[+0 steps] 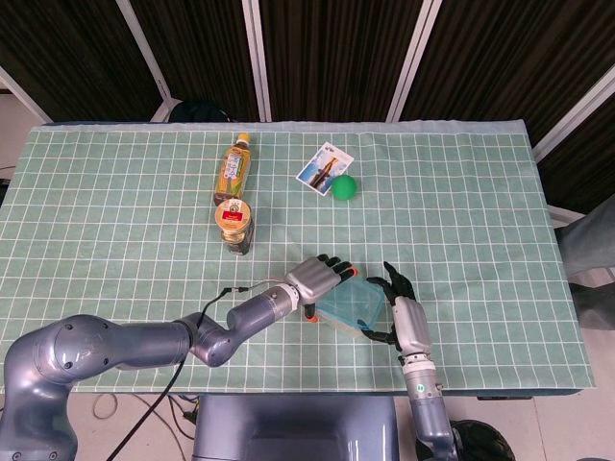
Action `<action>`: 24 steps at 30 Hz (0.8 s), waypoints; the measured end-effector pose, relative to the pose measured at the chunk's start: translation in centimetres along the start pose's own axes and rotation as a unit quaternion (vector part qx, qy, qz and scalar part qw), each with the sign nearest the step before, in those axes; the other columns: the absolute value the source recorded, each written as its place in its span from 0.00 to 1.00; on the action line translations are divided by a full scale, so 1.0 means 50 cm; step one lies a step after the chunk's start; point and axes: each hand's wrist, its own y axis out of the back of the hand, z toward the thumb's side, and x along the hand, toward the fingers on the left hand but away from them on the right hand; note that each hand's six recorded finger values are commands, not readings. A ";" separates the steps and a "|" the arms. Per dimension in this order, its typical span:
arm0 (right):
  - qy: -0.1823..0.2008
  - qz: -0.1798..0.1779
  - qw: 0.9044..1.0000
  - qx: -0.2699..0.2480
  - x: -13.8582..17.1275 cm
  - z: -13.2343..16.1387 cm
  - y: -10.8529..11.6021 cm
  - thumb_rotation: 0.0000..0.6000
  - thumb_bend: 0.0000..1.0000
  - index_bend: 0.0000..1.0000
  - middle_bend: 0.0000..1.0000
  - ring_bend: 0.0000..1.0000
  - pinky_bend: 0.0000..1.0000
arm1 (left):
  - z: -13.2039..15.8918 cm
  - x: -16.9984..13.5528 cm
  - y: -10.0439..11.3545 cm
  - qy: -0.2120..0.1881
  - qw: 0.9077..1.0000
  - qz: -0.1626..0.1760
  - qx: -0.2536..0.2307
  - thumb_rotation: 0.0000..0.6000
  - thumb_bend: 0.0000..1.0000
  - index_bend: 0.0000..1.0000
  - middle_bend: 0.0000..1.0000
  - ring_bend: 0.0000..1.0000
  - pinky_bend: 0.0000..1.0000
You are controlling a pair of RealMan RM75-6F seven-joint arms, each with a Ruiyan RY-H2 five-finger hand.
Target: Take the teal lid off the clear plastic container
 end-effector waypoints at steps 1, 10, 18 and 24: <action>0.000 0.000 1.000 -0.001 0.000 0.001 0.000 1.00 0.33 0.38 0.04 0.00 0.00 | 0.000 -0.001 0.001 0.000 1.000 0.001 0.000 1.00 0.00 0.00 0.00 0.00 0.10; 0.001 0.002 1.000 -0.007 0.002 0.006 0.001 1.00 0.47 0.48 0.05 0.00 0.00 | -0.002 -0.015 0.008 -0.003 1.000 0.004 0.003 1.00 0.00 0.00 0.00 0.00 0.10; 0.004 0.006 1.000 -0.007 0.007 0.009 -0.002 1.00 0.58 0.52 0.05 0.00 0.00 | -0.011 -0.035 0.018 -0.002 1.000 0.011 0.002 1.00 0.00 0.00 0.00 0.00 0.09; 0.005 0.007 1.000 -0.003 0.011 0.007 -0.002 1.00 0.58 0.53 0.05 0.00 0.00 | -0.025 -0.054 0.037 0.002 1.000 0.026 0.004 1.00 0.00 0.00 0.00 0.00 0.09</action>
